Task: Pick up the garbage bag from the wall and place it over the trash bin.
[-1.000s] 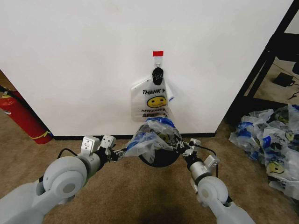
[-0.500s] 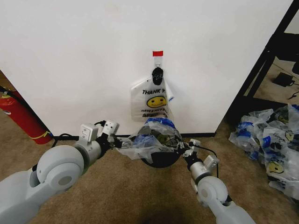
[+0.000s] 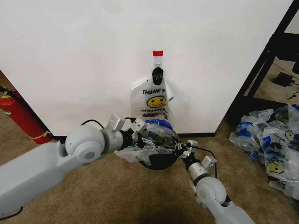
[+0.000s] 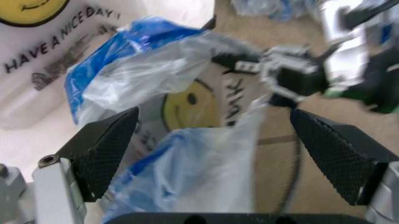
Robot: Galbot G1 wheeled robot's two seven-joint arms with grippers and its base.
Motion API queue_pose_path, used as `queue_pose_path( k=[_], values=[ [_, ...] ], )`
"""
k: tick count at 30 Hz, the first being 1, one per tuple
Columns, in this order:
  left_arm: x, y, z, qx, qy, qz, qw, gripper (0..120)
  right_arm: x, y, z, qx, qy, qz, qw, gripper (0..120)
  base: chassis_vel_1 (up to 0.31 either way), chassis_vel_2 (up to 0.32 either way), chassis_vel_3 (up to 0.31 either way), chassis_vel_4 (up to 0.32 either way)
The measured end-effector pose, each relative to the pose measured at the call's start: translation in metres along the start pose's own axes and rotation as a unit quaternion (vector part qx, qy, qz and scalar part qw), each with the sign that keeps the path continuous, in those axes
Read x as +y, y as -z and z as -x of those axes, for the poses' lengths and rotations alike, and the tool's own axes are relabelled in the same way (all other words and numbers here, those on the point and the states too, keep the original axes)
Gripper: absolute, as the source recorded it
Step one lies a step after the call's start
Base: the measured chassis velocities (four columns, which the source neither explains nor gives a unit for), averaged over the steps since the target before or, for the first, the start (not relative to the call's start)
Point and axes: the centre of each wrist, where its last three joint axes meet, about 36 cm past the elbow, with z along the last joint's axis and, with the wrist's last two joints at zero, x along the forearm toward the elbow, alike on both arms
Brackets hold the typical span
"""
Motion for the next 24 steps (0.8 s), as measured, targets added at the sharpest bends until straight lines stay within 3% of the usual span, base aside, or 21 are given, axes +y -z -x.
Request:
queue_pose_path(
  k=[5,10,21,24],
  values=[
    [0.008,-0.003,0.016,0.015,0.012,0.015,0.9997,95,0.001,0.001,-0.001,0.001,0.002,0.0,1.0,1,0.0,0.0,0.0,0.0],
    [0.01,-0.01,0.028,0.028,0.014,0.024,0.9992,86,0.002,0.003,-0.001,0.002,0.003,0.002,1.0,1,0.0,0.0,0.0,0.0],
    [0.009,-0.033,0.021,0.05,0.009,0.011,0.9986,43,0.005,0.006,0.006,0.002,0.002,0.003,1.0,1,0.0,0.0,0.0,0.0],
    [0.006,-0.035,0.021,0.05,0.009,0.008,0.9987,36,0.005,0.007,0.007,0.001,0.001,0.003,1.0,1,0.0,0.0,0.0,0.0]
  ],
)
